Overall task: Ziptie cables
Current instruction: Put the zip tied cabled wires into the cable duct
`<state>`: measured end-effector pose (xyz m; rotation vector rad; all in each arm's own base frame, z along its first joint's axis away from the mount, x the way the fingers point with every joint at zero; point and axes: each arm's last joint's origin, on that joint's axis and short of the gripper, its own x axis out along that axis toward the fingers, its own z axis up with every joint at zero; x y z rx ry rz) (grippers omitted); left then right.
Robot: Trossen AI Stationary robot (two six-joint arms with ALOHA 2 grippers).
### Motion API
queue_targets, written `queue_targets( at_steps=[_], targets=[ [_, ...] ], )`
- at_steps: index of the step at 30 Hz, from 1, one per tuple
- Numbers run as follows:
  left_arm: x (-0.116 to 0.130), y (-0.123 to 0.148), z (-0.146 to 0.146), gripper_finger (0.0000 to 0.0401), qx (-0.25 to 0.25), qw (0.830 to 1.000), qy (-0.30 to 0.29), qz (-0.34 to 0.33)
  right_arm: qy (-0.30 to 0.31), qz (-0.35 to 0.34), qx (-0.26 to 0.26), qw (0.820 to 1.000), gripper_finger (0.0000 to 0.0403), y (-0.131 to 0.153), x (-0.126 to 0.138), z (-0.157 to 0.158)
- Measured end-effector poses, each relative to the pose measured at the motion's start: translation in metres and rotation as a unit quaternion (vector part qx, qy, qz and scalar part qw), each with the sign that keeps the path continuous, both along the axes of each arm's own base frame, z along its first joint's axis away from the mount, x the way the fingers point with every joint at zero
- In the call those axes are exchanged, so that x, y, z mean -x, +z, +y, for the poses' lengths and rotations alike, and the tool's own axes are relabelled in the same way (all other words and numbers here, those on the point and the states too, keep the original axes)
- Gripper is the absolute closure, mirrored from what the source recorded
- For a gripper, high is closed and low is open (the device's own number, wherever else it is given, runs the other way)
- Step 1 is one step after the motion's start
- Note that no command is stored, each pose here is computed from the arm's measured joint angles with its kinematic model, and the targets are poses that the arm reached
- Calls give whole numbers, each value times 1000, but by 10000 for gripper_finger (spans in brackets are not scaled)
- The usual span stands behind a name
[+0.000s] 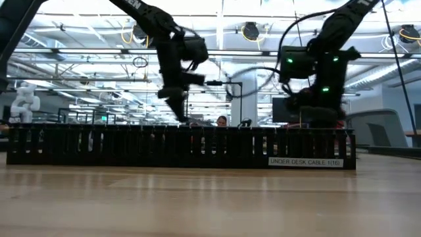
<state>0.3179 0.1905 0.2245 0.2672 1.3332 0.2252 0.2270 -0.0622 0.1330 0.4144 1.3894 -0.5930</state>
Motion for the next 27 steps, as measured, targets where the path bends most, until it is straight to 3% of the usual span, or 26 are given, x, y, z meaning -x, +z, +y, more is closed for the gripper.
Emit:
queue_targets(
  at_steps=[3,15,22,27],
  targets=[
    [-4,10,-3,360,-8,999,-11,-36,-12,43,-10,999,402,5,14,-2],
    [2,47,-5,367,-98,992,-19,-83,-12,36,30,999,402,13,11,-9],
    [13,67,-2,368,-185,981,-13,-62,-19,0,94,995,402,57,3,-24],
    [22,87,-2,368,-212,975,-5,-59,-28,-23,116,993,402,92,7,-37]
  ],
)
